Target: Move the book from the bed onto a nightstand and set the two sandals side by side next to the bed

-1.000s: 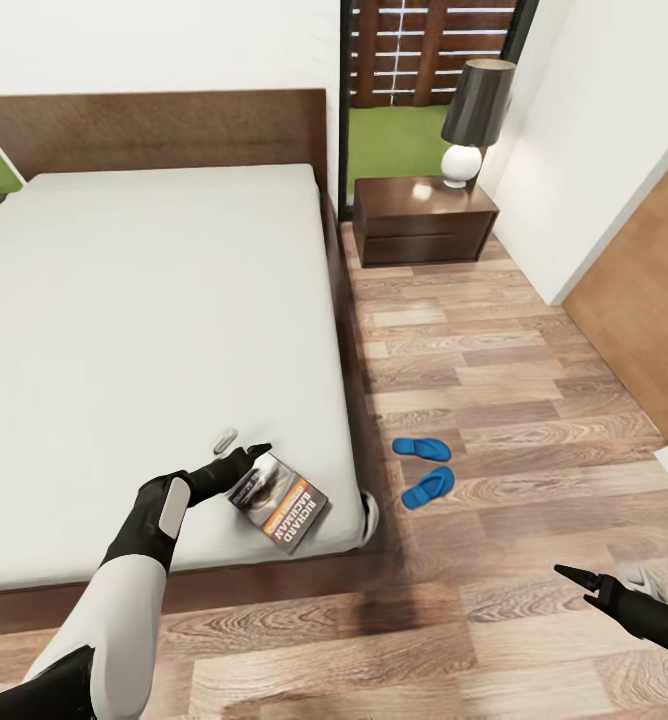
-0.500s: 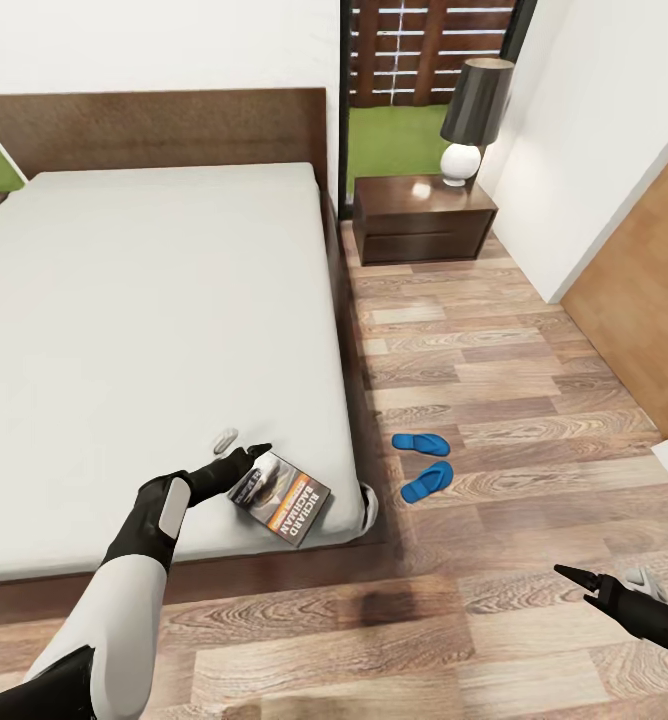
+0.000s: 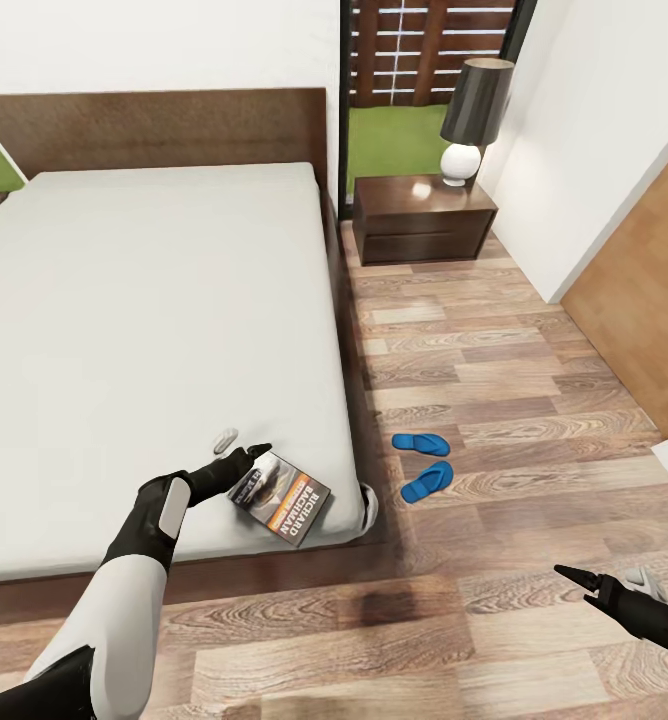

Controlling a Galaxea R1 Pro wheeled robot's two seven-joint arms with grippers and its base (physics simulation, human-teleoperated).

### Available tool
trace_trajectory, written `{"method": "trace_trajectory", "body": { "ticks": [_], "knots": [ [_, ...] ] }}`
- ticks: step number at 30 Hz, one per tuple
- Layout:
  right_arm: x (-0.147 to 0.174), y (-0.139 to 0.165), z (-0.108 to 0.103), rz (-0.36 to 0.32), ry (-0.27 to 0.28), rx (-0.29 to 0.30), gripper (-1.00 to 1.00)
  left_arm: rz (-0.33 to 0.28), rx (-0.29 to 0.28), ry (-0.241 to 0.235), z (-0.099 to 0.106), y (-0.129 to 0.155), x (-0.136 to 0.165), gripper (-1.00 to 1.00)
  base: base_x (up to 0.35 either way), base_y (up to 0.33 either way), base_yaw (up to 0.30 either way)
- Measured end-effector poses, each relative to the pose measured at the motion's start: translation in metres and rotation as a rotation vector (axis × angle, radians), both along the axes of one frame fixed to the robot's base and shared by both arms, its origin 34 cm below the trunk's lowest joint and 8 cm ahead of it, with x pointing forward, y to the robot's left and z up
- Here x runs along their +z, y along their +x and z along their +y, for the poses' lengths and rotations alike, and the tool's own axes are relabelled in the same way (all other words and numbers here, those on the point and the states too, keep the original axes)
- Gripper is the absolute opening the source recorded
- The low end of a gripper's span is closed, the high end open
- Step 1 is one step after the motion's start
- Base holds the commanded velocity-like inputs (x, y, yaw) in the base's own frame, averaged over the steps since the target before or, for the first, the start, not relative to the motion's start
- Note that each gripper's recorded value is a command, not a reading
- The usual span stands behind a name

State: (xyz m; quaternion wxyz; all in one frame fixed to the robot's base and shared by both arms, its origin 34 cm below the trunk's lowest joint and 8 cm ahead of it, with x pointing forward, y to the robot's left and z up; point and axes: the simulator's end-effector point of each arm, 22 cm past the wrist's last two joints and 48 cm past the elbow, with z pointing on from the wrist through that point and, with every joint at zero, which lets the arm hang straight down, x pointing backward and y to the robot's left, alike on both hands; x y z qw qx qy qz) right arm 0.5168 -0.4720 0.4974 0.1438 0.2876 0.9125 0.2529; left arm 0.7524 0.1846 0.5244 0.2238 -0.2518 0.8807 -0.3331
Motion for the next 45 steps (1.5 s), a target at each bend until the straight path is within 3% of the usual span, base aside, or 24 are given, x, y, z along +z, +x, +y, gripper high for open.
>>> {"method": "trace_trajectory", "body": {
  "ticks": [45],
  "knots": [
    [-0.0002, -0.0002, -0.0001, 0.001, -0.001, 0.0, 1.0, 0.0, 0.0, 0.0, 0.0, -0.0001, -0.0001, 1.0, -0.02, 0.0, 0.0]
  ]
}}
